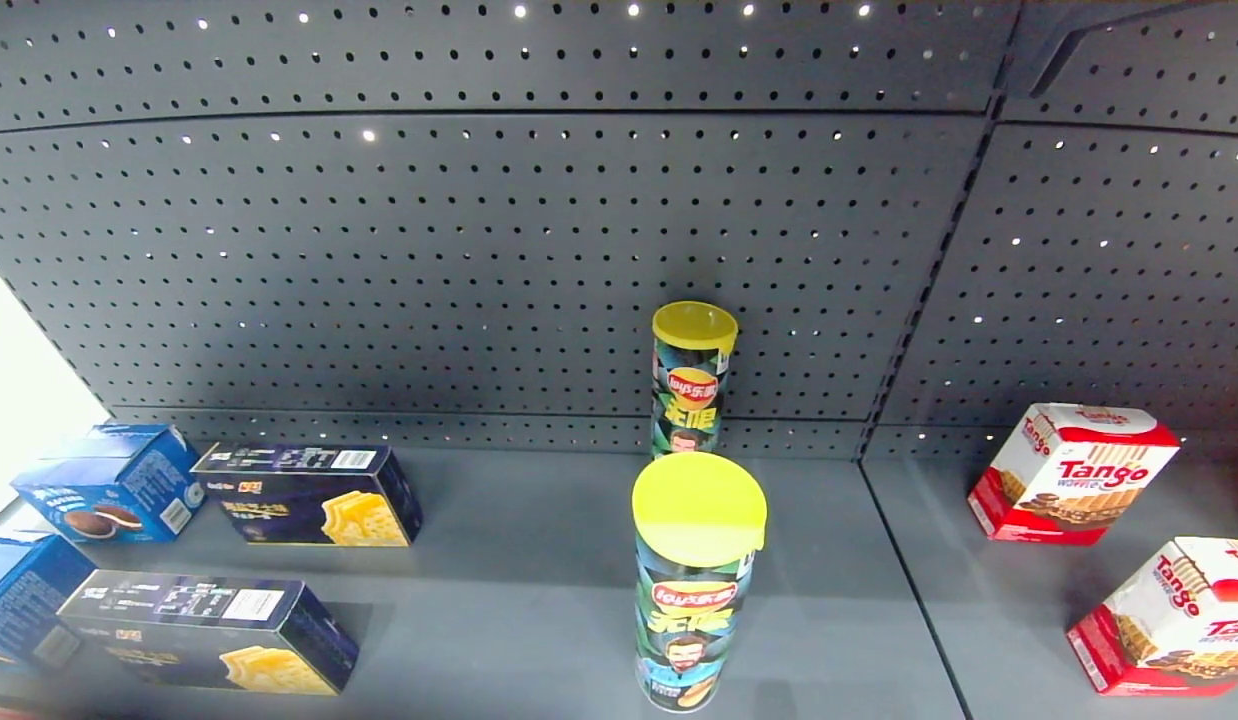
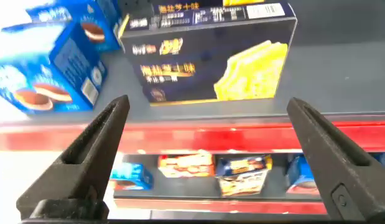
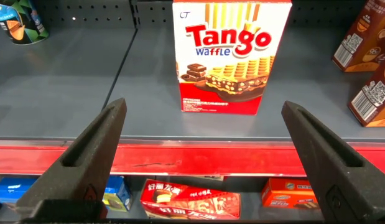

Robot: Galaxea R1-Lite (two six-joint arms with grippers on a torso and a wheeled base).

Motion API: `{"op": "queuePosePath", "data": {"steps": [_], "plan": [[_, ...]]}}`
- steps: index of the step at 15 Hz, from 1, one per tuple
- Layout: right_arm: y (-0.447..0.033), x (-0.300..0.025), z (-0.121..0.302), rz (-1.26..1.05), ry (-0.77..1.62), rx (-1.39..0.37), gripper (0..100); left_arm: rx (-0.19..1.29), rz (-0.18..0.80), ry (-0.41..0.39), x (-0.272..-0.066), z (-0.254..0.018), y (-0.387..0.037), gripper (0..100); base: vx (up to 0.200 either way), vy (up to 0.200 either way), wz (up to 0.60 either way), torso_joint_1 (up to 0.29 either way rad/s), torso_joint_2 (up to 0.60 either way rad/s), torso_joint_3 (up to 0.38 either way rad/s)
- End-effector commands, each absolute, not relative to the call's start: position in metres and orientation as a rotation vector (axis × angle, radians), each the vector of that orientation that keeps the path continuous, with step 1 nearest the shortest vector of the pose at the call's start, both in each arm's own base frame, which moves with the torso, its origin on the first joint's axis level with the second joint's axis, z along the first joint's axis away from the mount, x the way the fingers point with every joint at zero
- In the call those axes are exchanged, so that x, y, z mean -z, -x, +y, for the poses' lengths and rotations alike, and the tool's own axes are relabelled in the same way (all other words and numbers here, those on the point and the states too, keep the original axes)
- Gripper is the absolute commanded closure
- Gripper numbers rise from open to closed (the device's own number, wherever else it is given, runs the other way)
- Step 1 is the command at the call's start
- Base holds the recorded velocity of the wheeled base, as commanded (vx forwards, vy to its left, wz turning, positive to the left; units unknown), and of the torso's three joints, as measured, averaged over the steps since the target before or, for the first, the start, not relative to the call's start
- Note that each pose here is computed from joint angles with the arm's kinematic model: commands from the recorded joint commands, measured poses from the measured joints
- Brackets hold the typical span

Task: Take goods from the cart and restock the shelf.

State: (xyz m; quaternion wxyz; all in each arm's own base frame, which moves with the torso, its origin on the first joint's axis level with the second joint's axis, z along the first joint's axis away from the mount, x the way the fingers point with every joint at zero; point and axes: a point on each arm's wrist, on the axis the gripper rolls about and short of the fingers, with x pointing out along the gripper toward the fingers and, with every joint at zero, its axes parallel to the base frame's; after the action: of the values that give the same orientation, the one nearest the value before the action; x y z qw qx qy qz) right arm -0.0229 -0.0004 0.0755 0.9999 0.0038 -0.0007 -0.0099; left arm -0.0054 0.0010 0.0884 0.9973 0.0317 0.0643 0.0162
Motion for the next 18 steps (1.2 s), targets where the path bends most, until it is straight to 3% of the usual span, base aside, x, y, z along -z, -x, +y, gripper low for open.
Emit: {"op": "queuePosePath", "data": {"steps": [1, 6, 8, 14, 18], "plan": [[0.0228, -0.0755, -0.0004, 0.000, -0.008, 0.020, 0, -0.064, 0.086, -0.036, -0.0805, -0.0005, 0.0138, 0, 0.000, 0.000, 0.00, 0.000, 0.00, 0.000], [0.0228, -0.0755, -0.0004, 0.000, -0.008, 0.020, 0, -0.011, 0.081, -0.035, -0.0767, -0.0015, 0.0168, 0, 0.000, 0.000, 0.00, 0.000, 0.00, 0.000], [0.0228, -0.0755, -0.0004, 0.000, -0.008, 0.020, 0, 0.086, 0.080, -0.040, -0.0767, -0.0001, 0.0169, 0, 0.000, 0.000, 0.00, 0.000, 0.00, 0.000], [0.0228, -0.0755, -0.0004, 0.000, -0.008, 0.020, 0, 0.025, 0.007, -0.041, -0.0755, -0.0008, 0.0223, 0, 0.000, 0.000, 0.00, 0.000, 0.00, 0.000], [0.0228, -0.0755, -0.0004, 0.000, -0.008, 0.020, 0, -0.011, 0.005, 0.003, -0.0756, 0.0000, 0.0225, 0, 0.000, 0.000, 0.00, 0.000, 0.00, 0.000]]}}
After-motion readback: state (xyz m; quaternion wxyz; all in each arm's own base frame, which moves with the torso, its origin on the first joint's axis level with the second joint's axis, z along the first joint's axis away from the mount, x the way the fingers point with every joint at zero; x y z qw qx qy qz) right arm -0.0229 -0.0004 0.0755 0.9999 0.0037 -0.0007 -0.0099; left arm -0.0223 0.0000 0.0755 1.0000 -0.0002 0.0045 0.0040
